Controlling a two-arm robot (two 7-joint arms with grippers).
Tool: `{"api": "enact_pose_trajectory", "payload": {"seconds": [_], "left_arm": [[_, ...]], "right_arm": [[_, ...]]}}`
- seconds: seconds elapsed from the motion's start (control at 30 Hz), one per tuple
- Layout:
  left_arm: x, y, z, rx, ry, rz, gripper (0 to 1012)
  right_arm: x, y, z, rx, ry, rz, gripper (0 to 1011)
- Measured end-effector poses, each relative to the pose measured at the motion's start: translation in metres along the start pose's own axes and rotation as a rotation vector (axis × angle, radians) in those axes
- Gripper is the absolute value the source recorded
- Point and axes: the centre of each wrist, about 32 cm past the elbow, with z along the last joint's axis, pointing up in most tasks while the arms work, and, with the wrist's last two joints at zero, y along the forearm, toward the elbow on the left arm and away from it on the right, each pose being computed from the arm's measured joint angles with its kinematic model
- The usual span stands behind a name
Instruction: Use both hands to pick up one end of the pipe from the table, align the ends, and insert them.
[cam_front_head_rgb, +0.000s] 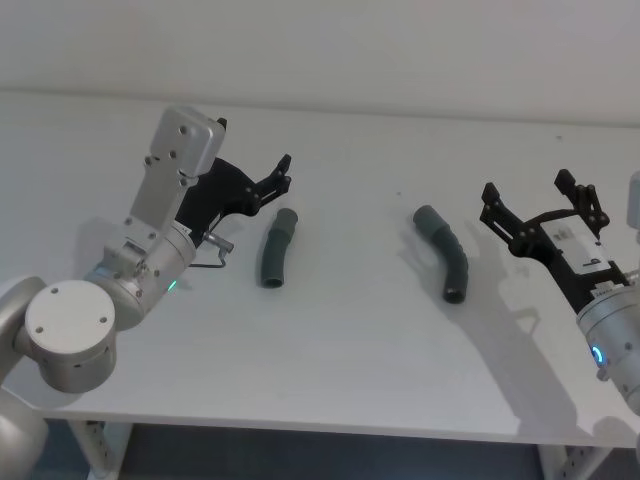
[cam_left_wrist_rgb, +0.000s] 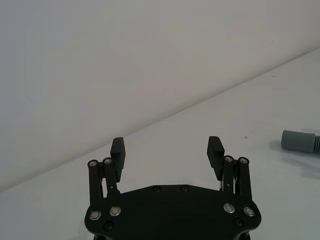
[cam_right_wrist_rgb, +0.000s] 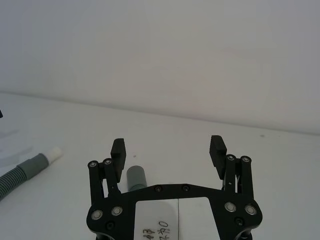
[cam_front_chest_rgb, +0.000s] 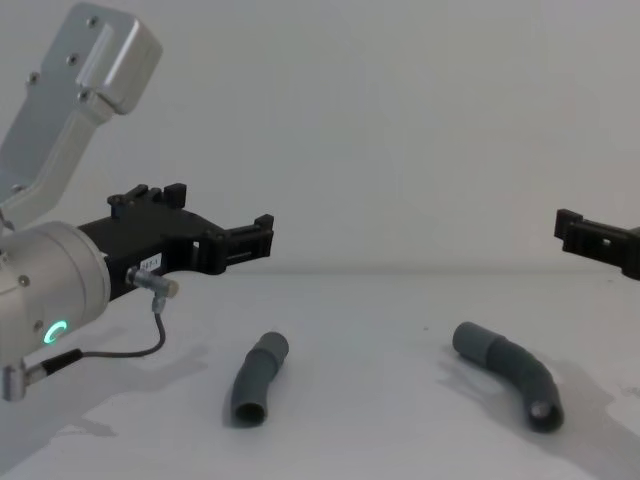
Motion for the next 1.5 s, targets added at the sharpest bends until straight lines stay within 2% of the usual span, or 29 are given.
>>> {"api": "enact_pose_trajectory", "payload": {"seconds": [1.13, 1.33, 1.5], "left_arm": [[0.0, 0.0002, 0.0002, 0.002, 0.0, 0.0, 1001], [-0.0003, 0.0017, 0.0042, 0.03, 0.006, 0.001, 1002], [0.0, 0.0041, 0.0098, 0.08, 0.016, 0.0, 1001]], "right_arm": [[0.0, 0.0, 0.0, 0.0, 0.0, 0.0, 1001], [0.0, 0.0, 0.0, 0.0, 0.0, 0.0, 1001], [0.0, 0.0, 0.0, 0.0, 0.0, 0.0, 1001]]}}
